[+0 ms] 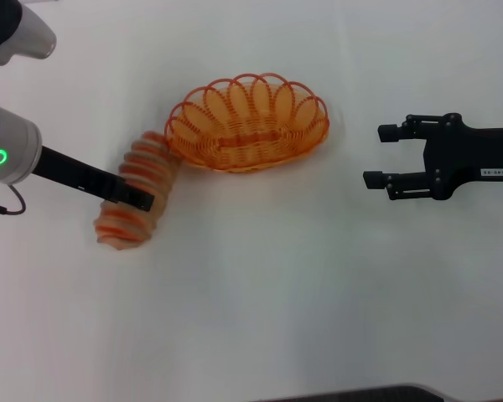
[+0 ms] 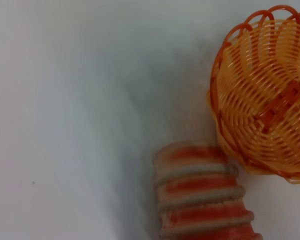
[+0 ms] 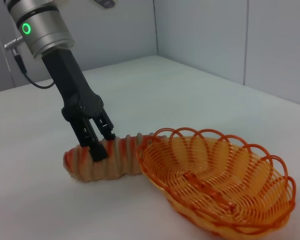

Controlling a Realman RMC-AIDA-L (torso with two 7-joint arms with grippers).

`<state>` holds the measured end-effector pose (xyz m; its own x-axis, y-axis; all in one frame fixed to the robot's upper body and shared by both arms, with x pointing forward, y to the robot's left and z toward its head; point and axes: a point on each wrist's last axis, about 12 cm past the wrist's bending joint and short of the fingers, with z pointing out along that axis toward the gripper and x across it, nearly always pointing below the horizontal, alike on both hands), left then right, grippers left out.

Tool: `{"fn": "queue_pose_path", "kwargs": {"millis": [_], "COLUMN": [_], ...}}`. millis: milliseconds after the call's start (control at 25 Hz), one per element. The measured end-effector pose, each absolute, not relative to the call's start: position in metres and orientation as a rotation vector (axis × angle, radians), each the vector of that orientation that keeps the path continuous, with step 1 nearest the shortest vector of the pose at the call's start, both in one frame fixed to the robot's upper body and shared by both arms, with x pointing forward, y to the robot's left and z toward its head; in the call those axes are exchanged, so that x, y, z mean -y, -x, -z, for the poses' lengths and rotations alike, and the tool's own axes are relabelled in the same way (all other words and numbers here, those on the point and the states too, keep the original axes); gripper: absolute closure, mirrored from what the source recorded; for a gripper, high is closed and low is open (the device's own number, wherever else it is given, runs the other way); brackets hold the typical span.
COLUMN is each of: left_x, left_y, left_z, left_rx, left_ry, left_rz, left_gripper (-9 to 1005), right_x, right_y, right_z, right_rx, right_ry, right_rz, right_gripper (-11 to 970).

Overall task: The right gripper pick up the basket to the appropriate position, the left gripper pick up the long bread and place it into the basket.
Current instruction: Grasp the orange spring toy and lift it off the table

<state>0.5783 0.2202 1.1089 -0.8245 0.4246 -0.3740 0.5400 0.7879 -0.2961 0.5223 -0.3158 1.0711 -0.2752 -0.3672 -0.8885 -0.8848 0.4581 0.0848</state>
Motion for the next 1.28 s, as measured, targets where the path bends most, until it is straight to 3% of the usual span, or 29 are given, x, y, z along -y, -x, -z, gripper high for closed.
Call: {"fn": "queue_pose_path", "kwargs": {"millis": [120,320,1280], "left_x": [-0.222,-0.224,-0.236], "left_y": [-0.578,-0.577,-0.578], "left_z": [-1.108,-1.109,-1.114], "left_rx": [-2.693,-2.695,-2.713], "left_ry": [-0.748,-0.749,-0.745], "left_rz": [0.570,0.569,0.508], "left_gripper": [197,353,569], "right_x": [0.316,0.316,0.313], "right_y": [-0.523,-0.523,-0.524], "right_z": [-1.071,-1.071,-1.072], "right_rx": [-1.845,-1.844,-1.837], "right_ry": [1.059,1.059,1.052], "right_rz": [-0.755,-0.755,-0.761], "right_gripper": [139,141,145]}}
